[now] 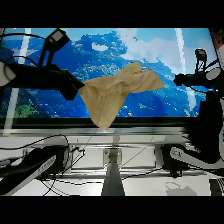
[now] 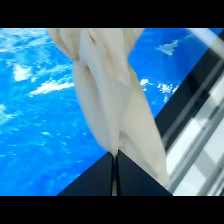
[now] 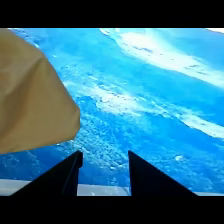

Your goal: Fold the clothes and pants, and hang the long-sleeved shirts on hangers.

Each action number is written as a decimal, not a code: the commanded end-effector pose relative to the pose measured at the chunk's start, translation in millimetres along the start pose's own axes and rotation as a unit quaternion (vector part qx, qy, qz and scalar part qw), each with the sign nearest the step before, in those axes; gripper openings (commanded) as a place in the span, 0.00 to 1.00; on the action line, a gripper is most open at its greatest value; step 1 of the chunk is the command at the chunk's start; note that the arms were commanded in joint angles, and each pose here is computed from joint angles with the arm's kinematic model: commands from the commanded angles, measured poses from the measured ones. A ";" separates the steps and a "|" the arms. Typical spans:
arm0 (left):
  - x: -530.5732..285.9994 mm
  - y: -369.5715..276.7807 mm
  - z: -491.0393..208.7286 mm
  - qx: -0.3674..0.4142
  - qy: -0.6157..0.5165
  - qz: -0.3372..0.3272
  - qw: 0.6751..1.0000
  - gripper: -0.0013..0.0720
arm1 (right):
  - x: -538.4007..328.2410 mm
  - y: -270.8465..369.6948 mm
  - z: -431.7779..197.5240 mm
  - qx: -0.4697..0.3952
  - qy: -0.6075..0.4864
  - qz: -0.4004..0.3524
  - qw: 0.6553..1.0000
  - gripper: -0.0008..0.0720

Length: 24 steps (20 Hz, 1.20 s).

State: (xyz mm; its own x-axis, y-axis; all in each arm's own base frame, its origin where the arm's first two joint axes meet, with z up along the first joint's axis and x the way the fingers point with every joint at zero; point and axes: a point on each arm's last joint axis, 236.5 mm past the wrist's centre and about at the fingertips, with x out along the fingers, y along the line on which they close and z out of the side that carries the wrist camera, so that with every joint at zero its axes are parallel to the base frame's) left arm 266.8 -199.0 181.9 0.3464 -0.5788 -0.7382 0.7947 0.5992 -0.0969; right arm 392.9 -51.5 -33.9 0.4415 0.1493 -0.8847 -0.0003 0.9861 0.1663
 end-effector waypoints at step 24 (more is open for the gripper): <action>5.7 29.1 -16.3 0.009 0.046 0.047 0.998 0.04 | 84.4 153.3 -8.4 -0.278 0.002 0.130 0.952 0.82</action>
State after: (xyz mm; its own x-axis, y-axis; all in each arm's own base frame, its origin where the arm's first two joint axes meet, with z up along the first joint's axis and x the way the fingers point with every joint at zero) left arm 283.3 -175.9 164.0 0.3729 -0.4682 -0.8011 0.7701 0.6378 -0.0144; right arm 410.6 112.2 -90.3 0.3189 0.4368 -0.8411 -0.4710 0.8432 0.2593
